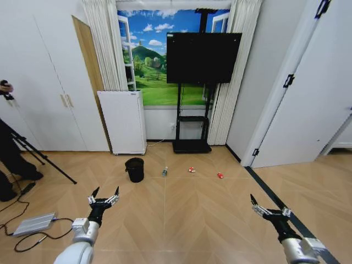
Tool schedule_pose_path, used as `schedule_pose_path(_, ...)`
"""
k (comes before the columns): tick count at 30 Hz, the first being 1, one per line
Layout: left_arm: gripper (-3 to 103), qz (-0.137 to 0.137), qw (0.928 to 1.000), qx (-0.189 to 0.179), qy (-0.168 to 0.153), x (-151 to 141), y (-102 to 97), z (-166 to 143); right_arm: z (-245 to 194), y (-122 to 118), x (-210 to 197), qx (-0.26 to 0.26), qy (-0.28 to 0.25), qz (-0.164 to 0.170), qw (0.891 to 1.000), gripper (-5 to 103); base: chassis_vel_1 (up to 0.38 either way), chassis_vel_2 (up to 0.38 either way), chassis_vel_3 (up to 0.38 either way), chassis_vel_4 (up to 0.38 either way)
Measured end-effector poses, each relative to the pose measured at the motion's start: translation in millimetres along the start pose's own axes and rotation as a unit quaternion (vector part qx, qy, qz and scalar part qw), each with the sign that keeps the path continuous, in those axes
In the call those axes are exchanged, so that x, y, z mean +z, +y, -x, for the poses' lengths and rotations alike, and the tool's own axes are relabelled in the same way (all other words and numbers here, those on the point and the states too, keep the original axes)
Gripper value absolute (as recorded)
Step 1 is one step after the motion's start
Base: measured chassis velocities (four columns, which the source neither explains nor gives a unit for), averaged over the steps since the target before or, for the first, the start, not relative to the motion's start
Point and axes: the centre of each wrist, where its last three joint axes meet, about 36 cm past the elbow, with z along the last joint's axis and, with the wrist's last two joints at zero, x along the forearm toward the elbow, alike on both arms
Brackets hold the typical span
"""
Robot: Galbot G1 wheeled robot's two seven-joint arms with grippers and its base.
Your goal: Pick up the trash bin and place the garbage on the floor into it.
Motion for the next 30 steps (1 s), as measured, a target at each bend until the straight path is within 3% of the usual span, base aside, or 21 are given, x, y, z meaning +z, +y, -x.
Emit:
schedule_pose_path(22,99,0.0,1.0,-0.001,0.002,1.8,-0.9,-4.5,-0.5,-3.5,5.1,-0.008,0.002,-0.001,1.0,100,0.0,0.0,0.0,0.0)
schedule_pose_path(30,99,0.0,1.0,-0.002,0.002,3.2,-1.1,-4.4,1.3,-4.1,6.8,-0.008,0.003,-0.001,1.0,100,-0.112,0.101,0.116,-0.117)
